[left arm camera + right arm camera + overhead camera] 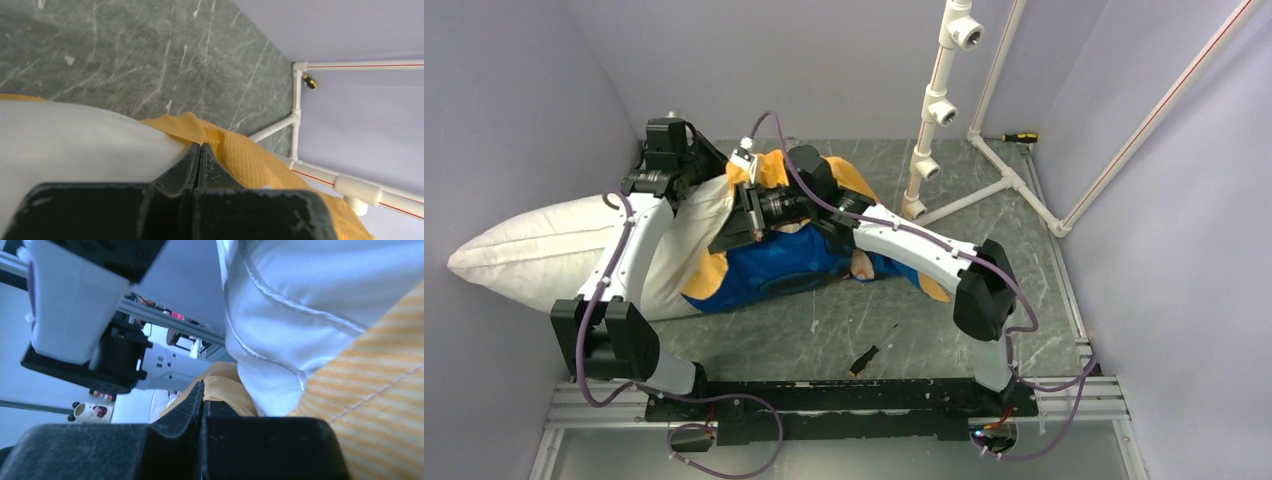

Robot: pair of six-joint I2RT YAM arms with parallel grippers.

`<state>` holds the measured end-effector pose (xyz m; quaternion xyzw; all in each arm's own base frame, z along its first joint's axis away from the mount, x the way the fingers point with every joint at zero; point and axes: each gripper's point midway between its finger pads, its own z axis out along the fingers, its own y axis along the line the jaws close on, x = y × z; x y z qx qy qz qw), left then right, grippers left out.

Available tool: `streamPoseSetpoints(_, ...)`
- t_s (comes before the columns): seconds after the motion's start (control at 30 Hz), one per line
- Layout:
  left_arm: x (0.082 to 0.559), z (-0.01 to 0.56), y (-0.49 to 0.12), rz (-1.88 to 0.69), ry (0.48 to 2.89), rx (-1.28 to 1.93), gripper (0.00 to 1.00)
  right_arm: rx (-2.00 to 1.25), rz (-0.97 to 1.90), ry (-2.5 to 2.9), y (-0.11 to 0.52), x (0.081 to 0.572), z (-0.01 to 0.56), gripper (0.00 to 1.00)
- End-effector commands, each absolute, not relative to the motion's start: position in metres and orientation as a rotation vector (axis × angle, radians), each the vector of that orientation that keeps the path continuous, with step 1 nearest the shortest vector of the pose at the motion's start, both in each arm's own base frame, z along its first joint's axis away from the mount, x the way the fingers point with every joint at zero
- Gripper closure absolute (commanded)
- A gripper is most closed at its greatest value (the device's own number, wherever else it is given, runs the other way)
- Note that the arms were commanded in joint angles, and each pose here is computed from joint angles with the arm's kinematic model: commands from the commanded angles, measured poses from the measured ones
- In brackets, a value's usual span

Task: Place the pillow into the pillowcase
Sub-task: Stuff the pillow into the pillowcase.

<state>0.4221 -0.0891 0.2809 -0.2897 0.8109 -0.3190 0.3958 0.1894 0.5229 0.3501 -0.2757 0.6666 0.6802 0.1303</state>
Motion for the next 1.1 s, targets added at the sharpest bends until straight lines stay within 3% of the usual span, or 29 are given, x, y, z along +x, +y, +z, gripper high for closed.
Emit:
streamPoseSetpoints(0.0, 0.421, 0.295, -0.081, -0.737, 2.009, -0.721, 1.00, -0.795, 1.967, 1.756, 0.481, 0.205, 0.396, 1.00)
streamPoseSetpoints(0.1, 0.417, 0.301, -0.075, -0.671, 2.022, -0.668, 1.00, -0.684, 1.951, 1.859, 0.468, 0.228, 0.374, 1.00)
streamPoseSetpoints(0.13, 0.415, 0.305, -0.075, -0.654, 2.032, -0.631, 0.96, -0.659, 1.943, 1.887, 0.465, 0.233, 0.368, 1.00)
streamPoseSetpoints(0.23, 0.404, 0.323, -0.068, -0.563, 2.083, -0.520, 0.50, -0.619, 1.920, 1.925, 0.458, 0.246, 0.363, 1.00)
streamPoseSetpoints(0.3, 0.393, 0.334, -0.057, -0.458, 2.116, -0.472, 0.33, -0.608, 1.891, 1.941, 0.455, 0.254, 0.363, 1.00)
streamPoseSetpoints(0.33, 0.387, 0.341, -0.050, -0.400, 2.124, -0.445, 0.15, -0.602, 1.883, 1.952, 0.454, 0.258, 0.363, 1.00)
streamPoseSetpoints(0.37, 0.380, 0.347, -0.039, -0.321, 2.127, -0.435, 0.02, -0.595, 1.883, 1.958, 0.453, 0.261, 0.363, 1.00)
streamPoseSetpoints(0.4, 0.373, 0.355, -0.033, -0.266, 2.124, -0.387, 0.01, -0.588, 1.892, 1.959, 0.452, 0.264, 0.363, 1.00)
streamPoseSetpoints(0.6, 0.333, 0.376, -0.044, -0.234, 2.162, 0.051, 0.00, -0.544, 1.901, 1.978, 0.446, 0.283, 0.363, 1.00)
streamPoseSetpoints(0.9, 0.308, 0.276, -0.060, -0.354, 2.442, 0.124, 0.04, -0.600, 1.931, 1.926, 0.441, 0.289, 0.381, 1.00)
streamPoseSetpoints(0.97, 0.315, 0.261, -0.070, -0.426, 2.464, 0.160, 0.23, -0.642, 1.965, 1.884, 0.442, 0.287, 0.393, 1.00)
streamPoseSetpoints(1.07, 0.331, 0.263, -0.094, -0.551, 2.396, 0.218, 0.69, -0.694, 2.022, 1.821, 0.445, 0.285, 0.410, 1.00)
